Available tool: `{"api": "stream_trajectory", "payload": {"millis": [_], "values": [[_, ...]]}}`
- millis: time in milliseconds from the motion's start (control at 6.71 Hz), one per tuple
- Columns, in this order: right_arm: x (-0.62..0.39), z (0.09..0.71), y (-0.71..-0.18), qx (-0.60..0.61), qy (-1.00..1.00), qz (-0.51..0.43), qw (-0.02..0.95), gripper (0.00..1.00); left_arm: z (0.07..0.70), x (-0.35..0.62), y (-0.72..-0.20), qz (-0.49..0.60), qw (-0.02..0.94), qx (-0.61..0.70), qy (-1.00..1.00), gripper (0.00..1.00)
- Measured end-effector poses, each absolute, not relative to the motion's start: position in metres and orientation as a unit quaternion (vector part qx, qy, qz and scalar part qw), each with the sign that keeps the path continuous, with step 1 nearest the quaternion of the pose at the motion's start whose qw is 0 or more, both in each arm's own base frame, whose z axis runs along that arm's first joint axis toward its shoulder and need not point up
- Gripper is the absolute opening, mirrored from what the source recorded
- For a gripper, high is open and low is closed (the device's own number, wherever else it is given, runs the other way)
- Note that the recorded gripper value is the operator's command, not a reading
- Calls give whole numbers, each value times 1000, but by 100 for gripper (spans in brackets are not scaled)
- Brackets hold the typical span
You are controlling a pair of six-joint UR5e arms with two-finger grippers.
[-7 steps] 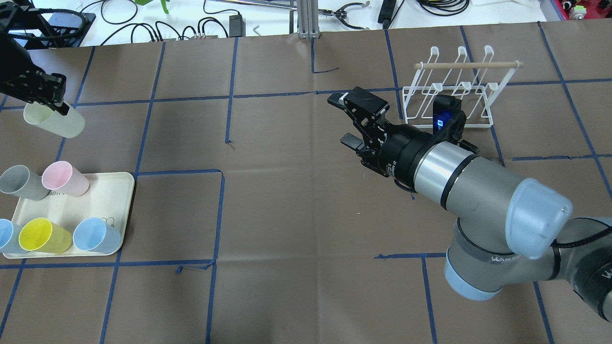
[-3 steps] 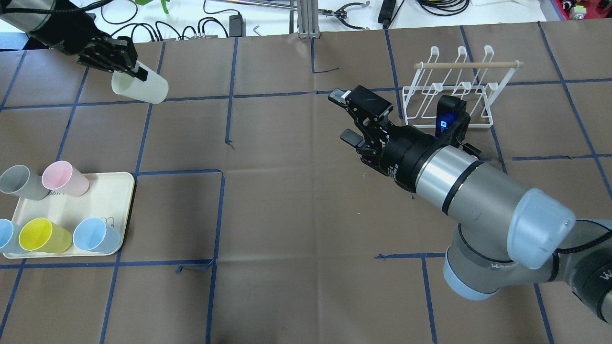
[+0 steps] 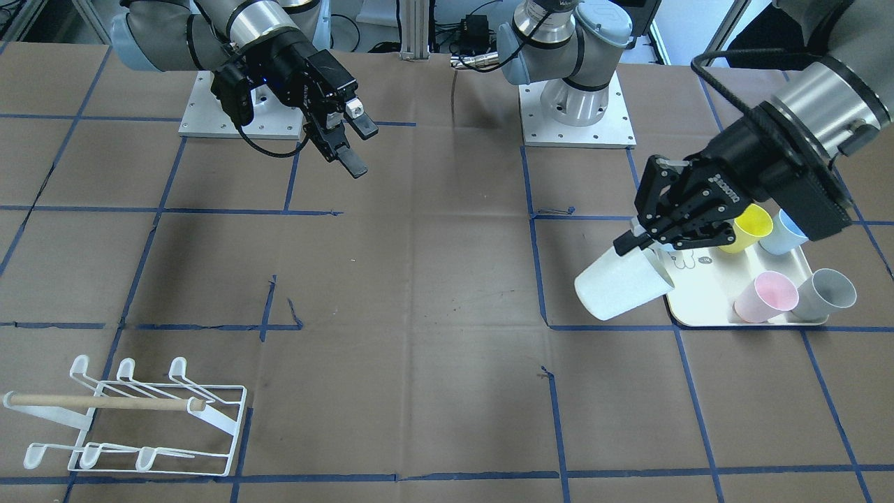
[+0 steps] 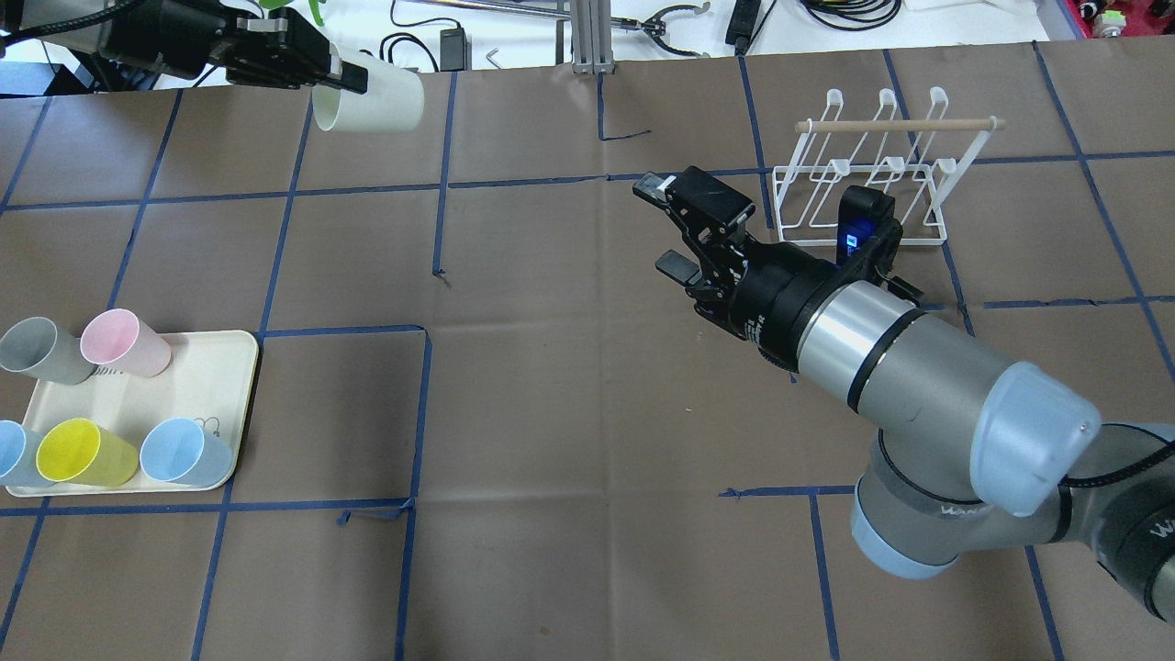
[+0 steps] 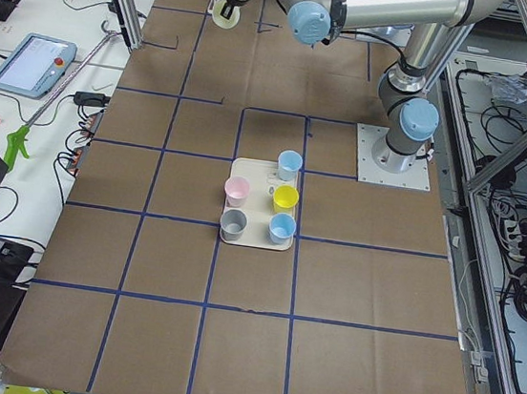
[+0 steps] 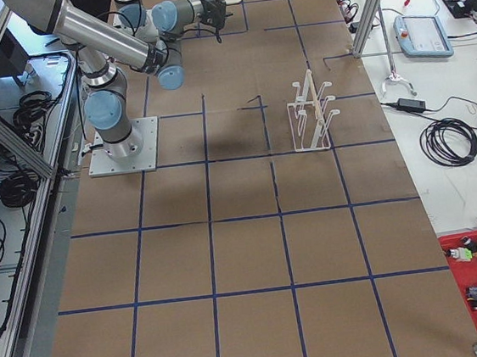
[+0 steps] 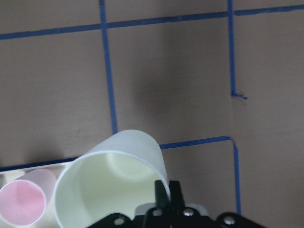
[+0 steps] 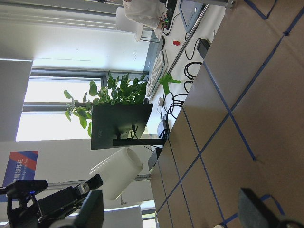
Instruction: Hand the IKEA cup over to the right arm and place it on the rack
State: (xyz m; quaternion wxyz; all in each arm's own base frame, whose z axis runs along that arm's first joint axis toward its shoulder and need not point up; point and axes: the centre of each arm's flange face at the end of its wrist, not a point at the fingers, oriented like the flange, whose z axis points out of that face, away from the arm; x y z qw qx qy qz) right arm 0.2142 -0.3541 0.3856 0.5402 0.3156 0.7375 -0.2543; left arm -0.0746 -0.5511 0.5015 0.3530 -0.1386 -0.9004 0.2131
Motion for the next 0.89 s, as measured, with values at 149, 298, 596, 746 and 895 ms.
{"api": "stream_trajectory", "payload": {"millis": [149,298,596,746,895], "values": [[213,385,-355,331,733,-248,540,100,491,-95,-534,255,368,-168,-878,0],[212,385,-356,366,717,-234,545,100,471,-112,-517,295,378,-195,-856,0],[207,385,-358,437,678,-213,551,100,423,-141,-481,360,388,-234,-815,0],[207,385,-359,449,671,-209,551,100,406,-158,-461,383,390,-246,-801,0],[208,385,-358,452,670,-206,552,100,397,-172,-443,403,390,-254,-788,0]]}}
